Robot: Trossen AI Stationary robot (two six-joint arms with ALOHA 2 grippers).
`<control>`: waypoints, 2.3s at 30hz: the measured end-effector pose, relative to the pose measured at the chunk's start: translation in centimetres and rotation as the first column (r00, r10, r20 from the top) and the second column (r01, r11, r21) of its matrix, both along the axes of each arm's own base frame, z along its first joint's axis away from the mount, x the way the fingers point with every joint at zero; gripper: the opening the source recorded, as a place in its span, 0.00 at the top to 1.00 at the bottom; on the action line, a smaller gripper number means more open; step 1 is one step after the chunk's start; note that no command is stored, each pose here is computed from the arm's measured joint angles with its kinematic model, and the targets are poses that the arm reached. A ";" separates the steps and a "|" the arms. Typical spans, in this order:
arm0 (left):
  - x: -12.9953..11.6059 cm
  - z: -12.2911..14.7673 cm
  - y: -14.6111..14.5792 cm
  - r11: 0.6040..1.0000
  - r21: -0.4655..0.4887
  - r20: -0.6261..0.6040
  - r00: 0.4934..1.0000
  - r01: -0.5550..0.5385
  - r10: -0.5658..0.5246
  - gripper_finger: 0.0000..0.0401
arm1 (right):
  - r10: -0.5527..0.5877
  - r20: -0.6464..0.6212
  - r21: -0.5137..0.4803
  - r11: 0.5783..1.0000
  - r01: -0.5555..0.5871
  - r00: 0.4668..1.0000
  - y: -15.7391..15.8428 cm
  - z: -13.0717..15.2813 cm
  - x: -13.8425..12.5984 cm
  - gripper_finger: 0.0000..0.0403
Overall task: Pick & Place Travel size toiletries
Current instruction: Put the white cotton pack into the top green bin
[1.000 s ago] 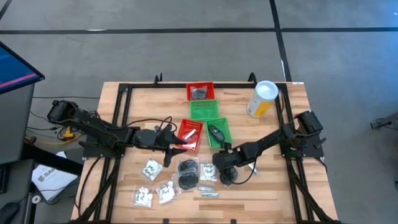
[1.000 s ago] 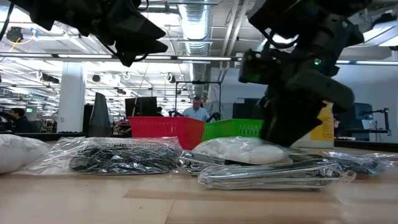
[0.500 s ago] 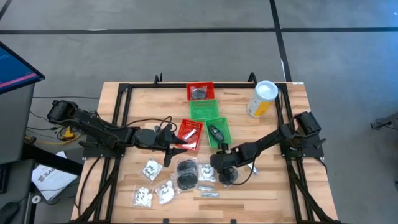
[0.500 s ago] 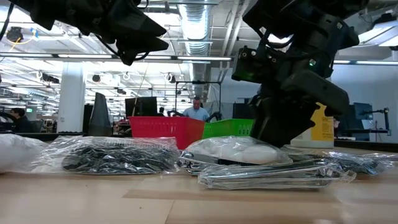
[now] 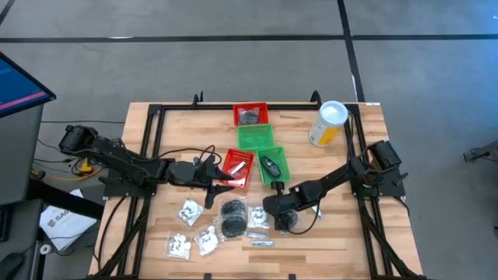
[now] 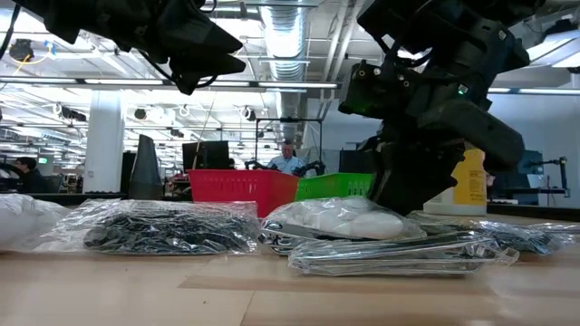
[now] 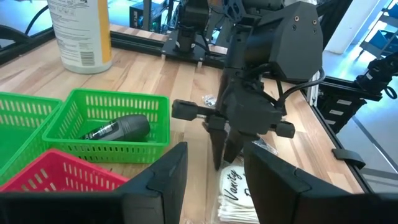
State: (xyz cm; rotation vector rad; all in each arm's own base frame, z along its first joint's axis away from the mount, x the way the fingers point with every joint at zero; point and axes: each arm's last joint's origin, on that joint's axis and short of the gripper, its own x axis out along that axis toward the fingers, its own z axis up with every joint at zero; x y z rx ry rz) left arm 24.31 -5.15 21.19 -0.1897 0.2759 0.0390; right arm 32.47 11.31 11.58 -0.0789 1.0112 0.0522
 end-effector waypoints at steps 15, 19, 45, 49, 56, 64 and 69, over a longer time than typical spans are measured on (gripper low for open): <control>0.0 0.0 0.0 1.000 0.000 0.001 1.000 0.000 0.000 0.63 | 0.019 0.020 0.006 1.000 -0.019 1.000 0.1 3.1 0.1 1.00; 0.0 0.0 0.0 1.000 0.000 0.001 1.000 0.000 0.000 0.63 | 0.052 0.071 -0.018 0.999 -0.051 0.996 0.0 5.5 0.0 1.00; 0.7 1.6 1.9 0.998 -0.017 0.164 0.984 -0.065 0.067 0.63 | 0.040 0.373 -0.176 0.984 0.028 0.927 -4.3 16.1 -3.3 1.00; 0.7 1.9 2.1 0.999 -0.036 0.194 0.980 -0.031 0.037 0.63 | 0.036 0.390 -0.195 0.980 0.044 0.920 -4.8 16.7 -3.1 1.00; 0.8 2.2 2.0 0.999 -0.044 0.228 0.974 0.004 0.007 0.62 | 0.040 0.417 -0.242 0.968 0.069 0.908 -5.7 18.3 -2.2 1.00; 0.8 2.3 2.0 0.999 -0.041 0.235 0.972 0.004 0.006 0.49 | 0.005 0.430 -0.250 0.961 0.114 0.903 -7.1 18.6 -1.9 1.00; 1.1 2.0 2.0 1.000 -0.017 0.238 0.971 -0.023 0.026 0.42 | -0.007 0.450 -0.244 0.961 0.131 0.893 -7.4 18.7 -1.6 1.00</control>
